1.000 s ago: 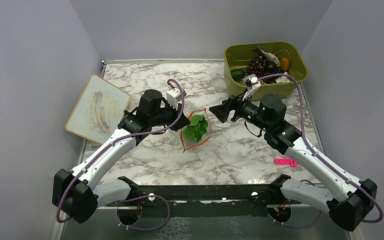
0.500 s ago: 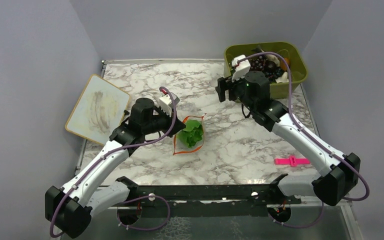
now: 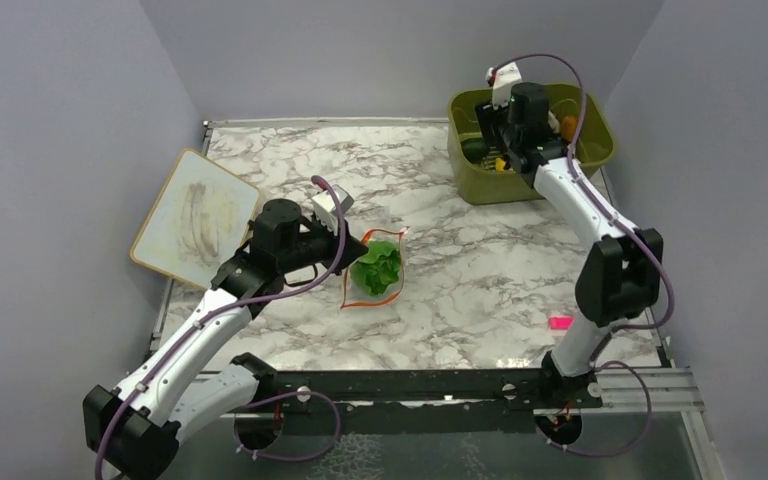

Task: Place the food in the zip-top bag and seal the zipper
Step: Pick up the fake fish from the bin.

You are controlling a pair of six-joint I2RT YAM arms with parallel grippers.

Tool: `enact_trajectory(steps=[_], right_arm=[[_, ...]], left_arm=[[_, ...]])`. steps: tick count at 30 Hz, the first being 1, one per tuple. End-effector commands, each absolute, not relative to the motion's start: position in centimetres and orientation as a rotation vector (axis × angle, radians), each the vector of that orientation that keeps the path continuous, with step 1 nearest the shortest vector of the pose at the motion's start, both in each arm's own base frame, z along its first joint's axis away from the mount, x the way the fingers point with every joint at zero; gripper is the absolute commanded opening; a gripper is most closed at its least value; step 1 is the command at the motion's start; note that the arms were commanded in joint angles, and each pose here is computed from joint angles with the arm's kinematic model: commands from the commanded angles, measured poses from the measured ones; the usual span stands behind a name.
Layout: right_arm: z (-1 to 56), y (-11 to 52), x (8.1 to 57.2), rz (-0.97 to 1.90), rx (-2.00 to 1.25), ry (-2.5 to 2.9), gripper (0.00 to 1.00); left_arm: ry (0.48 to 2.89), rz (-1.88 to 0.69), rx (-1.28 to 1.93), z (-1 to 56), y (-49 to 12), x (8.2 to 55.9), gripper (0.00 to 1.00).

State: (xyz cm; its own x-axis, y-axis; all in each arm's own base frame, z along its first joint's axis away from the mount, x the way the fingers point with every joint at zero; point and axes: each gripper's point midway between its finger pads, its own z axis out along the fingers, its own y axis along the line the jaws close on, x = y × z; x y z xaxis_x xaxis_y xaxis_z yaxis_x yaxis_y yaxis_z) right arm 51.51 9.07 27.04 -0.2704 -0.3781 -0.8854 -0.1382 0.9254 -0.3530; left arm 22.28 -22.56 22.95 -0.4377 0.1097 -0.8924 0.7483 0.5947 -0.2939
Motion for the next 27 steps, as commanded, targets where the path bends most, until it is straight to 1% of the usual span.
enact_trajectory(steps=[1,4,9,16,22,27], right_arm=[[26.5,6.0,56.2,-0.354,-0.426,1.84,0.69],[25.1,5.3,58.4,-0.441,-0.549,1.793,0.69],[22.0,2.0,62.4,-0.495,-0.524,1.846,0.65],[19.7,0.9,66.9,-0.519,-0.6,1.825,0.65],[19.4,-0.5,68.9,-0.605,-0.597,1.779,0.67],[18.8,-1.8,69.9,-0.613,-0.586,1.773,0.66]], left_arm=[[1.857,-0.851,0.686,23.7,-22.4,22.6,0.0],[1.847,-0.85,0.684,24.0,-22.3,22.5,0.0],[1.84,-0.831,0.67,24.2,-22.0,22.6,0.0],[1.841,-0.81,0.664,24.2,-21.8,22.8,0.0],[1.834,-0.781,0.659,24.5,-21.4,23.0,0.0],[1.826,-0.765,0.648,24.6,-21.1,23.1,0.0]])
